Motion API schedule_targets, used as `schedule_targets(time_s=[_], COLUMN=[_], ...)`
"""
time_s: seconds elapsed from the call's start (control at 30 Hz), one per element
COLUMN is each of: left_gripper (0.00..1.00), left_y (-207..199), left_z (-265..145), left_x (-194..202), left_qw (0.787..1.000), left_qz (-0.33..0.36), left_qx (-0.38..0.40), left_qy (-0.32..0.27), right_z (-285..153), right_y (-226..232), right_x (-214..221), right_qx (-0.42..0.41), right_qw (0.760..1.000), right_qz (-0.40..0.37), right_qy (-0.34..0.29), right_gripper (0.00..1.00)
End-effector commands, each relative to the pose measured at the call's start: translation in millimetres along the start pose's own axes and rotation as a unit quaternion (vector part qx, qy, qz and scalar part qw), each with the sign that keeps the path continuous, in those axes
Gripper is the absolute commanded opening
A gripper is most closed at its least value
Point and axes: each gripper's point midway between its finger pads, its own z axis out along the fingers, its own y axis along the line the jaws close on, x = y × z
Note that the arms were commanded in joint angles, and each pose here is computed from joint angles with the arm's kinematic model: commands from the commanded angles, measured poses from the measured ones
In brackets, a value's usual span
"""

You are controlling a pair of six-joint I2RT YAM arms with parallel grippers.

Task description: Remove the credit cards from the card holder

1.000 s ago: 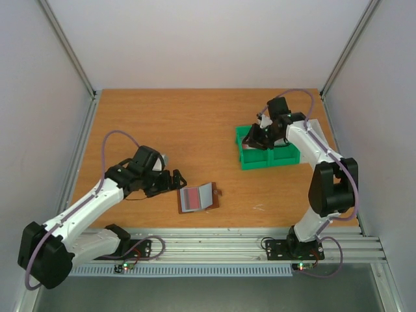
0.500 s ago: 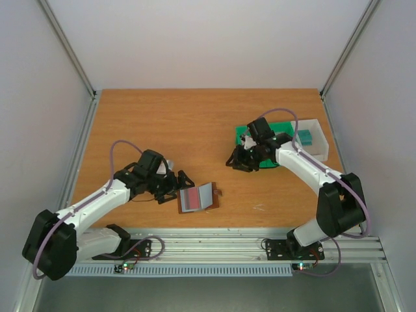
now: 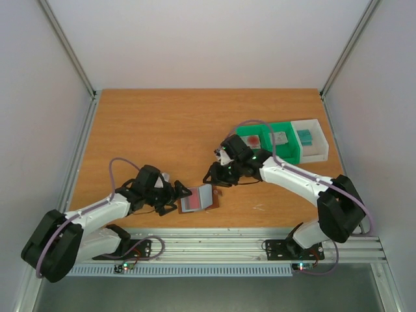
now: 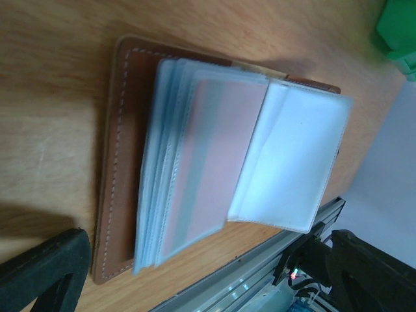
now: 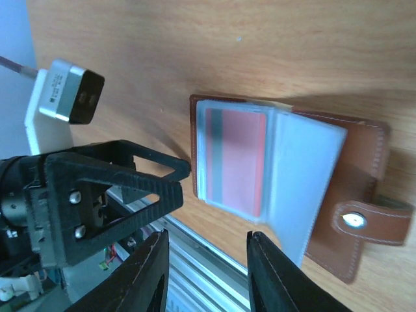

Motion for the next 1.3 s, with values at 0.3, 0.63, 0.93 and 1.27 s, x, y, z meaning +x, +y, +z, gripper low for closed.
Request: schedule_targets(time_s=[0.3,0.63,0.93,1.27], left_gripper=[0.98,0.95,0.91,0.87], left_y=[-21.2,-25.8,-26.6,-35.2], left_z=[-21.3,-30.7,-30.8,-33.8], left_x=[2.3,7.9,4.9,-2.1], left_qw=[0.995,0.993,0.991,0.987], left_qz=[0.046,0.064,0.065,0.085], left_qx=[0.073,0.091,0.101,0.113], left_qy=[-0.042,-0.048,-0.06,-0.081], right_z=[71.1,95.0,107.1,115.6], right_y=[-14.1,-23.8,-33.9,-44.5], right_x=[2.0,11.5,16.4,22.7], right_qx=[0.031,0.04,0.052,0.047], right_qw=[0.999,0.998,0.996,0.996], right_qz=[-0.016,-0.027,-0.028,-0.021], right_qy=[0.025,0.05,0.062,0.066], right_gripper=[0.32,0.28,0.26,0.07])
